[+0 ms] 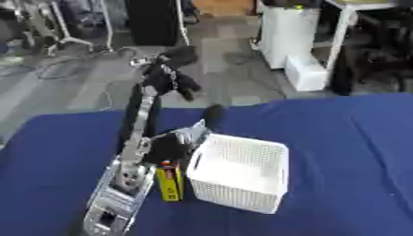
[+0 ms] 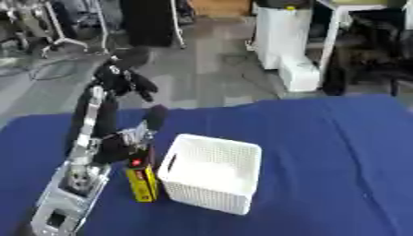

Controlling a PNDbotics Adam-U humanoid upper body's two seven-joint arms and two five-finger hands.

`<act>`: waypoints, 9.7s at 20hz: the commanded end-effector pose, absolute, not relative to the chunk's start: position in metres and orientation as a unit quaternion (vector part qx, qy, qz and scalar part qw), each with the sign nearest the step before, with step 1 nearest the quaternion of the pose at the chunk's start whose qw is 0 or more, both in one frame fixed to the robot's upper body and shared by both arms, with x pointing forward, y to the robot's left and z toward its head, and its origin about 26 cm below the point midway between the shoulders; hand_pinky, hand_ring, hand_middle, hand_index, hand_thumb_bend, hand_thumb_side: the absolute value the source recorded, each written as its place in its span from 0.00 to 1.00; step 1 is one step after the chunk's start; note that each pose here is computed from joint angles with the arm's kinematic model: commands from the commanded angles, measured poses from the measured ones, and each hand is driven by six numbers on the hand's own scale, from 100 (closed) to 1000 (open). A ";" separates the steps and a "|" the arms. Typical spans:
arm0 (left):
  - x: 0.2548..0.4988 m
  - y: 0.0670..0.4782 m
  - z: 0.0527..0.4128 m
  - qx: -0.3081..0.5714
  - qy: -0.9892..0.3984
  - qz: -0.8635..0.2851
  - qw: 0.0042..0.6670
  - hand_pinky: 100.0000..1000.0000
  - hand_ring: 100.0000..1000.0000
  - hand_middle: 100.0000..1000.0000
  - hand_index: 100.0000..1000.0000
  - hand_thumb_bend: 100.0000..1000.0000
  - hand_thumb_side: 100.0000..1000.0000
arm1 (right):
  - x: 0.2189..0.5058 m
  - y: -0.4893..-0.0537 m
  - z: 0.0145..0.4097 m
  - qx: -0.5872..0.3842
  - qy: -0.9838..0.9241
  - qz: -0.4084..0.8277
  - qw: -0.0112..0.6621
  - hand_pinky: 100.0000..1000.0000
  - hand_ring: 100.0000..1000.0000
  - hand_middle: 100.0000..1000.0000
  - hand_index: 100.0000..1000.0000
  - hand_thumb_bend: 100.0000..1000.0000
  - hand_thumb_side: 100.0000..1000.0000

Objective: Pick up objects on the table and place them in the box.

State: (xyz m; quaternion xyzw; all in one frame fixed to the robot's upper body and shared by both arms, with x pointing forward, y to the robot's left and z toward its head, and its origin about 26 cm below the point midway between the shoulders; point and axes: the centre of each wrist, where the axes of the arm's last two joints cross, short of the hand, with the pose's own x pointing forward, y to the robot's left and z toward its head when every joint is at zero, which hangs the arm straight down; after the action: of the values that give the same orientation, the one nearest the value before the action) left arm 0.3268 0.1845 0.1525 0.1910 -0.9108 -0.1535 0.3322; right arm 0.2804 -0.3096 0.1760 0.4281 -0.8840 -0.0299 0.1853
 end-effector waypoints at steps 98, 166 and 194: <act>0.355 0.211 0.121 0.389 -0.559 -0.384 0.624 0.28 0.66 0.93 0.92 0.51 0.64 | 0.278 -0.313 0.181 0.399 -0.894 0.009 0.204 0.09 0.23 0.24 0.43 0.00 1.00; 0.362 0.213 0.122 0.384 -0.442 -0.459 0.668 0.42 0.73 0.93 0.89 0.32 0.53 | 0.278 -0.313 0.183 0.400 -0.894 0.011 0.204 0.09 0.23 0.24 0.43 0.00 1.00; 0.364 0.216 0.107 0.367 -0.418 -0.462 0.691 0.44 0.74 0.96 0.92 0.36 0.57 | 0.278 -0.313 0.182 0.399 -0.894 0.012 0.204 0.09 0.23 0.24 0.43 0.00 1.00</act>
State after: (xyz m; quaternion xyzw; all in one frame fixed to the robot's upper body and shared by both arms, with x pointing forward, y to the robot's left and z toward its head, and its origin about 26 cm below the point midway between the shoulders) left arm 0.3634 0.2157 0.0992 0.3626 -0.4097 -0.4702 0.6925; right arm 0.2789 -0.3102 0.1728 0.4024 -0.8910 -0.0046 0.2100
